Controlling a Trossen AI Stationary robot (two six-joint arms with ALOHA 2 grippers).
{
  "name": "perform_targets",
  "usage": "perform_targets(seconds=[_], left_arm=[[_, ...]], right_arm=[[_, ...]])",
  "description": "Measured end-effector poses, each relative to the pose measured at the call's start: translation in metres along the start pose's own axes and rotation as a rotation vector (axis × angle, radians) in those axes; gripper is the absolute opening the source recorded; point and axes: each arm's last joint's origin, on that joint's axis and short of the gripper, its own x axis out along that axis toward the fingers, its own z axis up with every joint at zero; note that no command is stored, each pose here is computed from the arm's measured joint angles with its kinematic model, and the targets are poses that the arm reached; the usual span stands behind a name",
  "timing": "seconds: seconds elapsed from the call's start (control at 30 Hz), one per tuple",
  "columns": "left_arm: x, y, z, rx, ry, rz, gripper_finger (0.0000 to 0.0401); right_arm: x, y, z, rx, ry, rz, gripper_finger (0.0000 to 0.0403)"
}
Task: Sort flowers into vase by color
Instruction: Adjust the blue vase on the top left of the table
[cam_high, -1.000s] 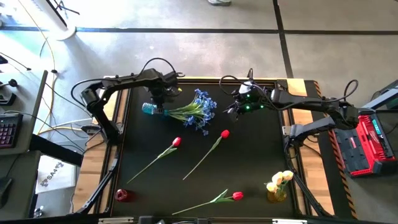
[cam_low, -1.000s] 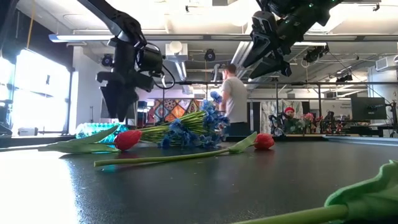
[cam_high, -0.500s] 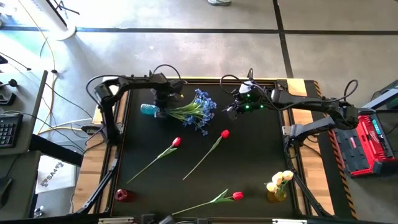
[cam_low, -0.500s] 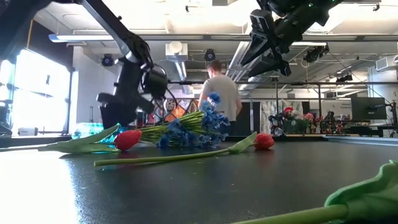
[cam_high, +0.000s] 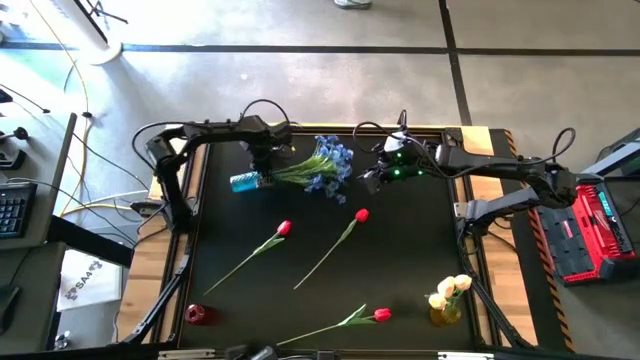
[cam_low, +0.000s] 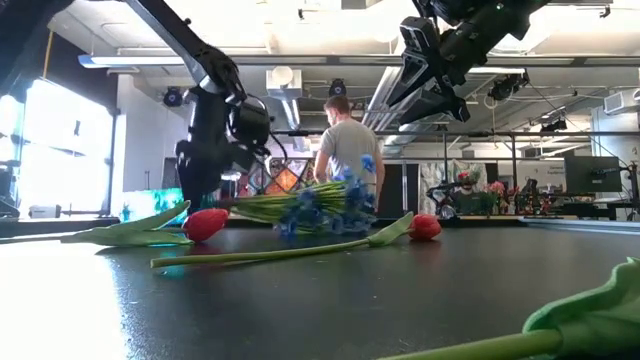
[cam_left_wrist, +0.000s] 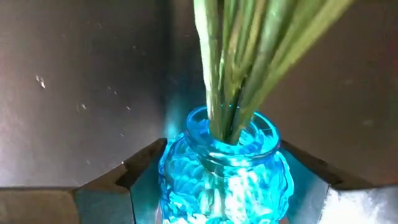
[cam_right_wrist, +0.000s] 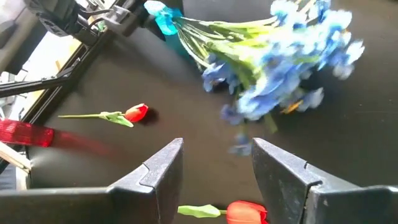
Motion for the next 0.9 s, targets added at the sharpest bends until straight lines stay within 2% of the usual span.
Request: perform_targets(seconds=[0.23, 0.37, 0.47, 0.6, 0.9], left_arm=[[-0.039, -0.018, -0.009, 0.018, -0.161, 0.010, 0.0234], [-0.053, -0.028, -0.017, 0.020, -0.188, 0.019, 0.0235], [-0.054, -0.035, -0.024, 0.001, -0.125, -0.007, 0.0236], [-0.049, -0.045, -0.033, -0.041, 0.027, -0.066, 0.0237], [-0.049, -0.063, -0.050, -0.135, 0.298, -0.113, 0.0238]], right_arm=[[0.000, 0.000, 0.000, -0.001, -0.002, -0.001, 0.0177], [0.000, 0.000, 0.000, 0.000, 0.006, 0.011, 0.0177], [0.000, 0.001, 0.000, 0.016, 0.016, 0.035, 0.0177], [0.000, 0.002, 0.000, 0.023, 0.022, 0.055, 0.0177], [0.000, 0.003, 0.000, 0.039, 0.039, 0.082, 0.0177]])
